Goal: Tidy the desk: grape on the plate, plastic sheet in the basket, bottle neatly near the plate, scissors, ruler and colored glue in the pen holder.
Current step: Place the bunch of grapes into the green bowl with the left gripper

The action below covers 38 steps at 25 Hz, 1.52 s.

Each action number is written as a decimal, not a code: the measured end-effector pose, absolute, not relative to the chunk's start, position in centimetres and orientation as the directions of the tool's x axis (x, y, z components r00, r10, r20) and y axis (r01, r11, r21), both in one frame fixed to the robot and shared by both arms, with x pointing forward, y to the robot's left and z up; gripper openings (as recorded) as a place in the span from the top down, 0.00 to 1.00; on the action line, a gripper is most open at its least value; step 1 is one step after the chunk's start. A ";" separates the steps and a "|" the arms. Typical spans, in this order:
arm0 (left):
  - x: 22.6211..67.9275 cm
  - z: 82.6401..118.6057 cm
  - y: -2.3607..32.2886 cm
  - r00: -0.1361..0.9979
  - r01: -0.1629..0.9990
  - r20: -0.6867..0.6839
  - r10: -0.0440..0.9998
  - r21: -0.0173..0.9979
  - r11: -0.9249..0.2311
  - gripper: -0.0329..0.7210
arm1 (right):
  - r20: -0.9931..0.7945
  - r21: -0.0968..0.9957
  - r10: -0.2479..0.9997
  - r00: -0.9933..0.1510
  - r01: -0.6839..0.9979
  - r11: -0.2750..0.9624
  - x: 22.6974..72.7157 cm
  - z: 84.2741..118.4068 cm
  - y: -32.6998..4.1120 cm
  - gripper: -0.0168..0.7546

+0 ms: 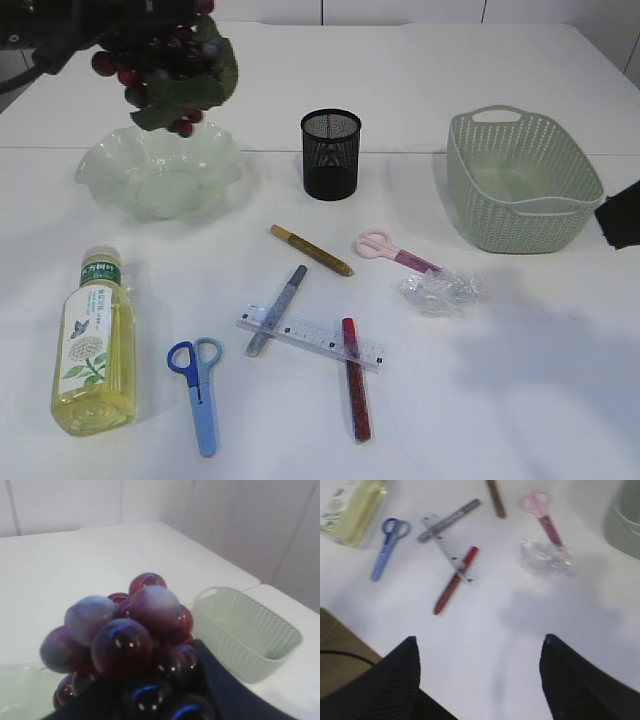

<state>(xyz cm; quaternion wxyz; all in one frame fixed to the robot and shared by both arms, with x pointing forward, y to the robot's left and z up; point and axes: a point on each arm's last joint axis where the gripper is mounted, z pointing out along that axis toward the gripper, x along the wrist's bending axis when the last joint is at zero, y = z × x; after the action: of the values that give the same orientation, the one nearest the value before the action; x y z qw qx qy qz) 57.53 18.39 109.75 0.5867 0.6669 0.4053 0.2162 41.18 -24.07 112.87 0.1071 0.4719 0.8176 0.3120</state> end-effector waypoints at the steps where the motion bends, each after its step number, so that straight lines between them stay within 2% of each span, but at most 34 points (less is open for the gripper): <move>1: 57.9 109.7 19.1 0.542 0.286 -0.174 0.822 0.958 0.014 0.68 | 0.099 0.596 0.867 -0.488 0.727 0.341 41.3 112.7 -24.5 0.23; 7: 60.4 109.2 21.9 0.394 0.276 -0.085 0.915 0.961 -0.030 0.68 | 0.027 0.539 0.936 -0.351 0.794 0.282 42.3 111.9 -25.7 0.26; 14: 65.3 107.1 22.0 0.338 0.304 -0.075 0.938 0.952 -0.033 0.68 | 0.028 0.517 0.943 -0.331 0.812 0.270 43.4 111.1 -25.7 0.26; 21: 70.0 102.5 21.6 0.302 0.369 -0.075 0.950 0.928 -0.044 0.69 | 0.015 0.512 0.944 -0.330 0.813 0.277 43.6 111.0 -25.8 0.26; 27: 71.7 97.4 22.1 0.252 0.461 -0.060 0.966 0.885 -0.065 0.67 | 0.010 0.512 0.944 -0.330 0.813 0.279 43.6 111.0 -25.8 0.26; 30: 71.8 96.8 22.4 0.223 0.477 -0.046 0.974 0.876 -0.068 0.57 | 0.009 0.511 0.944 -0.330 0.813 0.280 43.6 111.0 -25.8 0.26; 35: 71.9 96.8 22.8 0.183 0.483 -0.029 0.983 0.873 -0.064 0.20 | 0.008 0.511 0.944 -0.330 0.812 0.280 43.6 111.0 -25.8 0.26; 38: 71.9 97.0 22.9 0.172 0.483 -0.022 0.985 0.873 -0.064 0.13 | 0.008 0.511 0.944 -0.330 0.812 0.280 43.6 111.0 -25.8 0.26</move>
<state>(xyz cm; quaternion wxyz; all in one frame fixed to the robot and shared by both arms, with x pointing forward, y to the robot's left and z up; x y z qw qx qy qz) 71.94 22.91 96.97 0.3940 0.6562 0.5592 0.3187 43.60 -25.82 110.99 0.1502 0.5588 0.7858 0.2186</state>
